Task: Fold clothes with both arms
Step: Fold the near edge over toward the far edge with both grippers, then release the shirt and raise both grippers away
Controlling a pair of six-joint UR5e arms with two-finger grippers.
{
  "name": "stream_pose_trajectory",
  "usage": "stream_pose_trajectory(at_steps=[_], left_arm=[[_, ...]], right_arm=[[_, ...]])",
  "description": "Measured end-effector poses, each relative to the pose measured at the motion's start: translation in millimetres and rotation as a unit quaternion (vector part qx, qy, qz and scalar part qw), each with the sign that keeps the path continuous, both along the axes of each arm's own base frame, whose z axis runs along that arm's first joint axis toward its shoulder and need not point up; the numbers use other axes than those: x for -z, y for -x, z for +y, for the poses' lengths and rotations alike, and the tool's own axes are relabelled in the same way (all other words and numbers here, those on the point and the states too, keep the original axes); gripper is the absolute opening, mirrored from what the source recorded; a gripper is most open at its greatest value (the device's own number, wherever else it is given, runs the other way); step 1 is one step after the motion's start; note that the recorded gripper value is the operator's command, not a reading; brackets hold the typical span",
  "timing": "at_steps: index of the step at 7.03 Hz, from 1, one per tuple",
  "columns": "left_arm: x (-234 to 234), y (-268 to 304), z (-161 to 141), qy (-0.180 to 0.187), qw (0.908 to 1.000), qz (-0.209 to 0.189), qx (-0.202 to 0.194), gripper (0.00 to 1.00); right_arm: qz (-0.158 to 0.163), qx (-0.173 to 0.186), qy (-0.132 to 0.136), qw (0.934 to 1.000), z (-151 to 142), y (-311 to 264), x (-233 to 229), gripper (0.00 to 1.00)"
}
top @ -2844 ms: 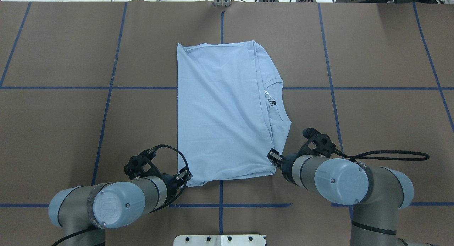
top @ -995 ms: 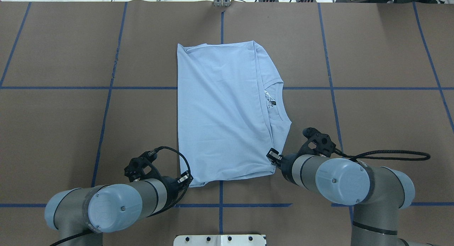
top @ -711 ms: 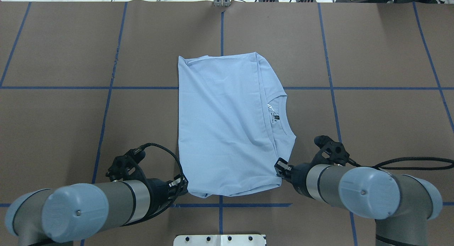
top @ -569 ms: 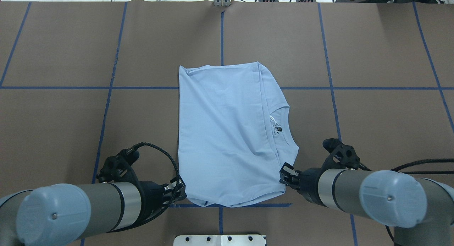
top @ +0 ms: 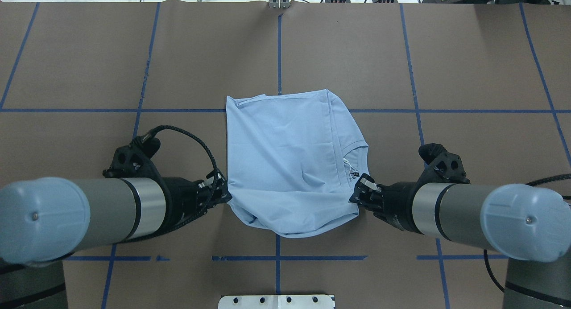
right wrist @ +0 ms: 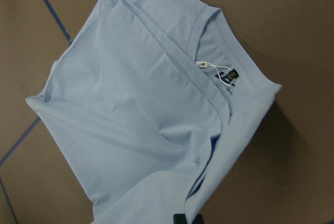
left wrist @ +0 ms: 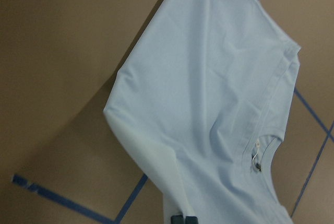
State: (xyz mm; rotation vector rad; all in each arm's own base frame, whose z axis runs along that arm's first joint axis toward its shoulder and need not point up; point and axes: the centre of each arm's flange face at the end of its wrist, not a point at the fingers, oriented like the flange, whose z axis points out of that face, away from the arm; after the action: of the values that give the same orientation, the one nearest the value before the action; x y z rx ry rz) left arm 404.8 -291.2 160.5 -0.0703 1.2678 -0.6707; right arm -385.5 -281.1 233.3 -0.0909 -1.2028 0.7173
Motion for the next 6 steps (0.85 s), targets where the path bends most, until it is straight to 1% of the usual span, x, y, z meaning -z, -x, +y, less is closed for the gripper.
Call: stream_pose_trajectory(at_steps=[1, 2, 3, 4, 5, 6], left_arm=[[-2.5, -3.0, -31.6, -0.017, 0.9995, -0.019, 0.020, 0.00], [-9.1, -7.0, -61.6, -0.030, 0.9980, -0.042, 0.036, 0.00], [-17.7, -10.5, -87.1, -0.040, 0.9960, -0.063, 0.047, 0.00], [-23.6, -19.0, -110.9, -0.045, 0.9942, -0.079, 0.057, 0.00], [-30.1, -32.0, -135.8, -0.047, 0.9927, -0.089, 0.066, 0.00], [-43.5, -48.4, -161.7, -0.052, 0.9911, -0.098, 0.074, 0.14]], right_arm=[[0.006, -0.021, -0.002, 0.9998, -28.6, 10.8, 1.3, 0.00], [0.019, -0.040, -0.007, 0.9990, -63.0, 20.7, 0.2, 0.00], [0.032, -0.051, -0.008, 0.9982, -102.1, 28.9, -1.3, 0.00], [0.043, -0.057, 0.000, 0.9974, -137.8, 37.5, -3.8, 0.00], [0.056, -0.060, 0.005, 0.9966, -165.0, 49.0, -7.7, 0.08], [0.072, -0.059, 0.005, 0.9956, -187.6, 63.6, -13.1, 0.24]])
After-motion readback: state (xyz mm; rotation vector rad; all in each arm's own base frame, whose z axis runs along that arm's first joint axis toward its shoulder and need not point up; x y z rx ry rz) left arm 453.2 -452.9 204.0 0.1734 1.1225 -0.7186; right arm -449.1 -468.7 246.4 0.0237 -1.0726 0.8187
